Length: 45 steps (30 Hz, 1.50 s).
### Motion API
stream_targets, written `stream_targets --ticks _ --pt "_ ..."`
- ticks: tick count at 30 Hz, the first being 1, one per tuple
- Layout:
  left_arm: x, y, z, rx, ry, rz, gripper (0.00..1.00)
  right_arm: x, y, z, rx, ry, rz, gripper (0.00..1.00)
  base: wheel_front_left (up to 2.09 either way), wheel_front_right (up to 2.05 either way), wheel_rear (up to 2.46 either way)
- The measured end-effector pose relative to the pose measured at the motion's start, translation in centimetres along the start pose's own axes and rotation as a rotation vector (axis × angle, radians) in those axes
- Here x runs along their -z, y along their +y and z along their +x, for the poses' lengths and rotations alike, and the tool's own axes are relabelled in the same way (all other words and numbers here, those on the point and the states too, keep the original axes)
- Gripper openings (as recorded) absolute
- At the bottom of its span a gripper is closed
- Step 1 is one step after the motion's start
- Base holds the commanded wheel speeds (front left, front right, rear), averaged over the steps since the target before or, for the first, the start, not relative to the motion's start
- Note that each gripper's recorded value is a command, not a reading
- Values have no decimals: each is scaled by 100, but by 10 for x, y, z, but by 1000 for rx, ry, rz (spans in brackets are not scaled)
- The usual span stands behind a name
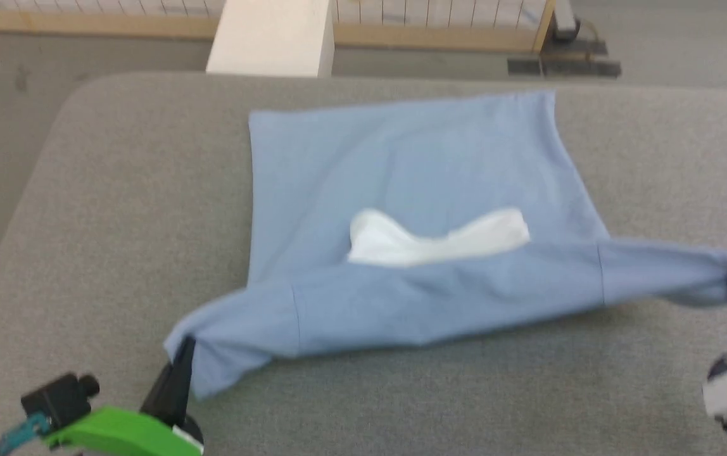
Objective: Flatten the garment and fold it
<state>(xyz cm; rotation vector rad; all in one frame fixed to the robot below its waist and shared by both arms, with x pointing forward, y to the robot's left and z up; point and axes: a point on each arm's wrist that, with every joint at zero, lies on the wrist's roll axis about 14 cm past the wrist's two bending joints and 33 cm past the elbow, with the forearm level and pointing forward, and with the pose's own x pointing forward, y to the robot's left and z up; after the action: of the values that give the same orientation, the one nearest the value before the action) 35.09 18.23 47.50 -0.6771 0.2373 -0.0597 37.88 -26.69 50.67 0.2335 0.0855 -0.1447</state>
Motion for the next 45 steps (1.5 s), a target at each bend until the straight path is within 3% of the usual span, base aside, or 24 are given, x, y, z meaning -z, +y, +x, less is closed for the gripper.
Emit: stream_targets --ticks 10,21,28,36,42,44,45 --pt "7 1 -47 -4 17 -36 0 -4 -26 -59 81 -13 50 0 0 0 0" --pt "5 -13 -45 36 12 -6 0 9 -38 -70 114 39 72 0 0 0 0" --pt "10 -32 -29 83 35 43 0 60 -27 -54 96 272 -10 0 0 0 0" --pt "17 -37 -13 96 74 58 0 144 -11 -41 21 625 -99 0 0 0 0" --pt "19 -33 -11 79 86 57 0 157 -11 -23 6 658 -135 0 0 0 0" --pt "20 -32 -11 74 92 56 0 157 -10 -19 4 654 -134 45 0 0 0" --pt "21 -32 -11 74 94 55 0 156 -9 -18 1 653 -131 100 0 0 0"
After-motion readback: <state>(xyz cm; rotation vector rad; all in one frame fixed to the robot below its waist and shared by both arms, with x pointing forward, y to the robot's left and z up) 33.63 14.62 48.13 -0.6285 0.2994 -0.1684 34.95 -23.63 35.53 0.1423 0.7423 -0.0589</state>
